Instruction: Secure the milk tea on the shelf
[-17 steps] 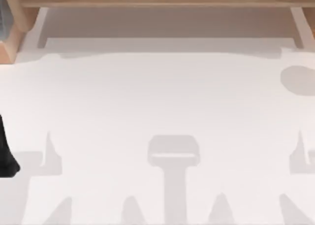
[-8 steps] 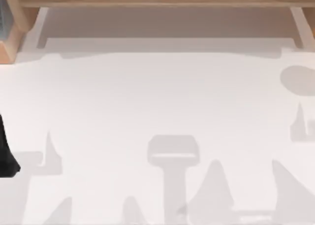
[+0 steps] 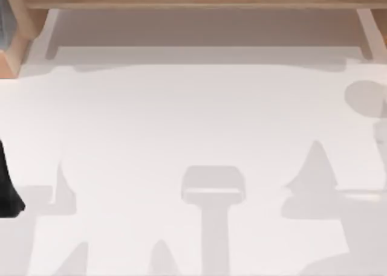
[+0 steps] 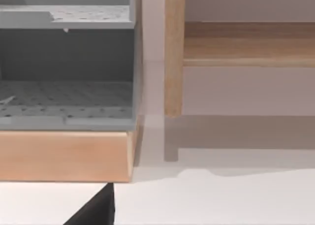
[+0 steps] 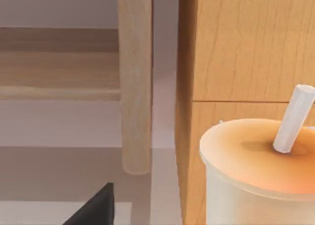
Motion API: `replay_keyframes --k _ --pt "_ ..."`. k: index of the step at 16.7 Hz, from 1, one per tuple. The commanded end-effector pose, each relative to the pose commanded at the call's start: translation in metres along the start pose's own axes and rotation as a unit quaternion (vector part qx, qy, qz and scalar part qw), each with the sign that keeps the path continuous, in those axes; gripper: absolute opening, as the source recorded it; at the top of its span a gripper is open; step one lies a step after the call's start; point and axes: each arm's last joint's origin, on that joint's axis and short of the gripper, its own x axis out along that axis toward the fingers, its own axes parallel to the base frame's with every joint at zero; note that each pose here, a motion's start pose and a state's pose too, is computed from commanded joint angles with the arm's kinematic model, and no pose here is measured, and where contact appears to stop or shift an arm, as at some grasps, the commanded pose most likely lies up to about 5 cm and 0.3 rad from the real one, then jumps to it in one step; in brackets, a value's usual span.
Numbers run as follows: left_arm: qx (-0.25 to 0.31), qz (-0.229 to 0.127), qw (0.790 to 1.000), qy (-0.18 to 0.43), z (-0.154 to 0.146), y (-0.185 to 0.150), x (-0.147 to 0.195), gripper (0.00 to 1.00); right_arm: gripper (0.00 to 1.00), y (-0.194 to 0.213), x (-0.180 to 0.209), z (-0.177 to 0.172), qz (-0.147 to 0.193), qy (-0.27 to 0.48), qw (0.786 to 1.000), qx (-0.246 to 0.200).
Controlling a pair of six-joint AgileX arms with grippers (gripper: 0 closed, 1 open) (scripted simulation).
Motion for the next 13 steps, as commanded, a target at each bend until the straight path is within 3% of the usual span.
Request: replay_keyframes --k 7,13 --pt "0.0 0.0 1.0 0.0 0.0 0.0 0.0 1.0 1.0 -0.025 0.017 -0.061 -0.003 0.005 1.0 0.002" --pt "0.0 0.0 1.0 0.0 0.0 0.0 0.0 1.0 1.0 -0.028 0.016 -0.068 -0.003 0.005 1.0 0.002"
